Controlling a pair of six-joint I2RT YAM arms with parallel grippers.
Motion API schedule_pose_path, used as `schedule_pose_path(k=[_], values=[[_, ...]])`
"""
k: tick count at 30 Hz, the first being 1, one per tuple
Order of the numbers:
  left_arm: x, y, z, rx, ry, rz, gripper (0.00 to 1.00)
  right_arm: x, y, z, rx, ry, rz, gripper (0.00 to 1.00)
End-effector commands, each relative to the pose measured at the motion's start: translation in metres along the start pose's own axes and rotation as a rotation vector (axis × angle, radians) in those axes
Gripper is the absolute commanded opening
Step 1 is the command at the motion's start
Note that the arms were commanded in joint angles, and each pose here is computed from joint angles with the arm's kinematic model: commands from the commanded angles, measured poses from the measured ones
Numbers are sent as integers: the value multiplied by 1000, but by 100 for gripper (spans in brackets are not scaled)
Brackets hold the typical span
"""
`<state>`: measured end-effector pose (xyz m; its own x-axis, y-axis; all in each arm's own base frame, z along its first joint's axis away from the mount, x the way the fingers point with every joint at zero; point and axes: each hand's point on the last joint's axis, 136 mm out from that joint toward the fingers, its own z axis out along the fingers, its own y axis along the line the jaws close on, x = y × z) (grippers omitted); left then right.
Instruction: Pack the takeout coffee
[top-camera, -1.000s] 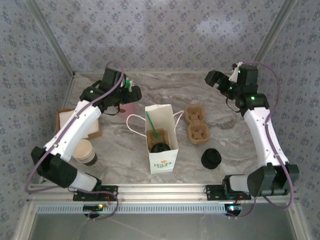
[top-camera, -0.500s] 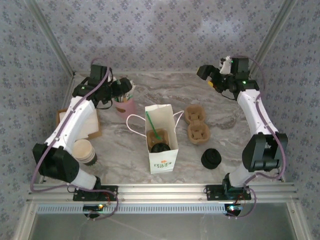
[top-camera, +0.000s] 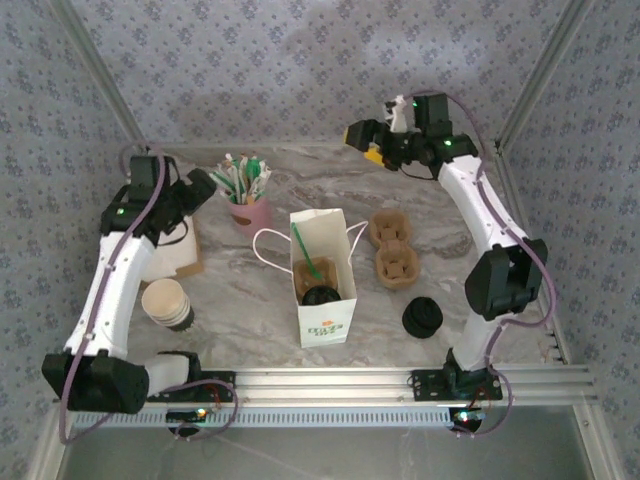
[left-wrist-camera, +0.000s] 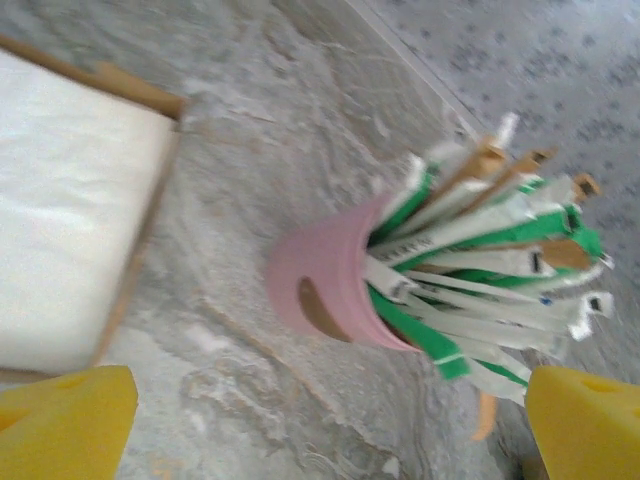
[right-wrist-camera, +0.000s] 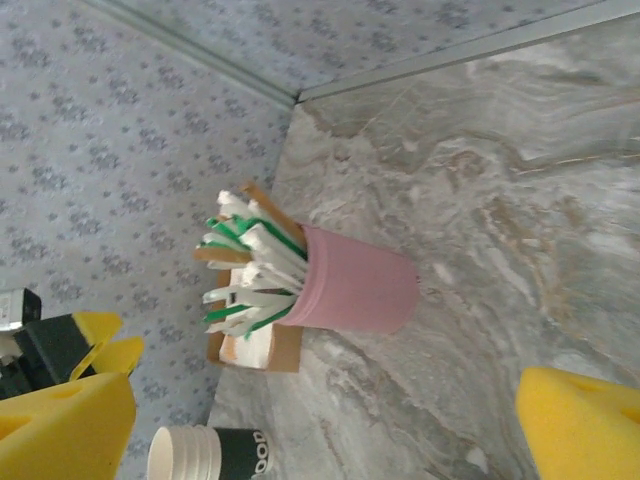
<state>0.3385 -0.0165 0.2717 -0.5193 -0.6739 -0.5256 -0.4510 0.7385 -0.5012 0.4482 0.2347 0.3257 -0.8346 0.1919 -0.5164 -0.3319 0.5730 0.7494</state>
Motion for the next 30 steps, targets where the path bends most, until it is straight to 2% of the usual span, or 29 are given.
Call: schedule_pose_path(k=[1, 5, 9, 16, 20, 26, 30], values=[[-1, 38, -8, -105, -22, -78, 99, 10, 25, 13, -29, 71, -52, 100], [-10, 71, -14, -158, -90, -168, 100, 25, 52, 34, -54, 139, -142, 100], [-19, 92, 0, -214, -96, -233, 98, 40, 60, 51, -11, 187, -213, 100], [-38, 107, 50, -345, -65, -201, 81, 55, 49, 63, 60, 226, -273, 100], [-42, 128, 80, -438, -19, -189, 72, 58, 33, 66, 117, 239, -300, 100], [-48, 151, 106, -514, 21, -150, 68, 59, 19, 70, 140, 246, -301, 100], [-45, 163, 121, -556, 77, -102, 62, 61, 18, 73, 134, 249, -299, 100]])
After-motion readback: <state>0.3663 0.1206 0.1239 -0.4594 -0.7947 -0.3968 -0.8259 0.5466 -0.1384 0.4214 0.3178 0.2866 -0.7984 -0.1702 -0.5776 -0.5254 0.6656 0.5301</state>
